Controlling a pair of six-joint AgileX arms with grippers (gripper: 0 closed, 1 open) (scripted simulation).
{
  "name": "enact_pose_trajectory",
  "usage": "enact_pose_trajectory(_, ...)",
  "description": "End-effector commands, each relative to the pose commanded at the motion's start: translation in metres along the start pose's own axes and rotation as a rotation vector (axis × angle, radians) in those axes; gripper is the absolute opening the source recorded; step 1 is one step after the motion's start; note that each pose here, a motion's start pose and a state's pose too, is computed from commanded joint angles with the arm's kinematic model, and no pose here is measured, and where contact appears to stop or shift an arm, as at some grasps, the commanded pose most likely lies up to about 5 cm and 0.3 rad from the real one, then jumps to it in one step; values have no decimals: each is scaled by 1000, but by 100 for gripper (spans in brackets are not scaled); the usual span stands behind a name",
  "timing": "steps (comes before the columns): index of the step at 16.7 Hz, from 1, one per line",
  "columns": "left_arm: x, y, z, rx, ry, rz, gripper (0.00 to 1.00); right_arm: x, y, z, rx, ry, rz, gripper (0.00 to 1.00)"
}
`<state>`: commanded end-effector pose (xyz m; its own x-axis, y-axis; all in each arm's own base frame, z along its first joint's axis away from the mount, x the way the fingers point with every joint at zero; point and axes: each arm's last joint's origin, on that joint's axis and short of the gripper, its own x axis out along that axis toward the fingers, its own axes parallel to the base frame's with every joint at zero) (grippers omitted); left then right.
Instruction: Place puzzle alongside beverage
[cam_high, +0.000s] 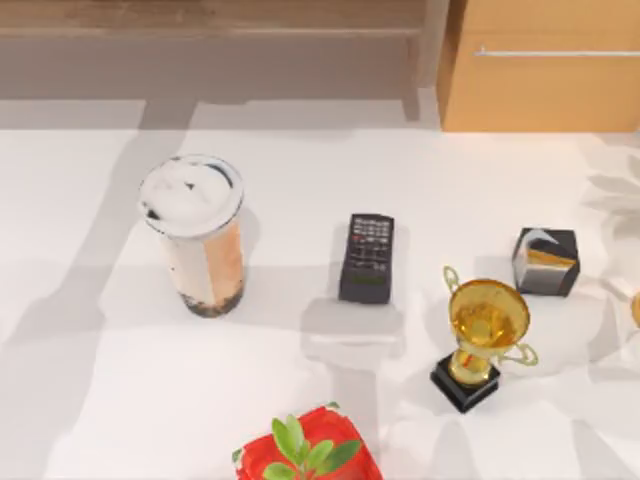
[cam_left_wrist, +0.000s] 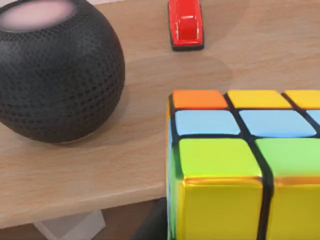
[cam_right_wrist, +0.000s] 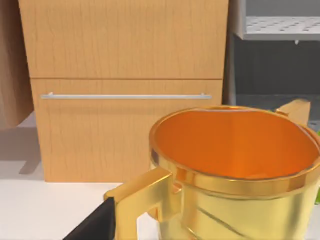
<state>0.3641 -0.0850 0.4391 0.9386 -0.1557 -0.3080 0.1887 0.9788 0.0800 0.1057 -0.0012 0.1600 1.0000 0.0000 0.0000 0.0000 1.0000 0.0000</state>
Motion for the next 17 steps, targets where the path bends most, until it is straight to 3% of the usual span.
enact_pose_trajectory(2,6,19,-40,-24,257,0,0,0,0,0,0,0,0,100)
enact_pose_trajectory(6,40,55,-152,-146,823,42,0,0,0,0,0,0,0,100)
enact_pose_trajectory(9,57,58,-220,-199,1132,47,0,0,0,0,0,0,0,100)
enact_pose_trajectory(12,64,49,-250,-201,1251,35,0,0,0,0,0,0,0,100)
enact_pose_trajectory(17,65,49,-251,-199,1252,33,0,0,0,0,0,0,0,100)
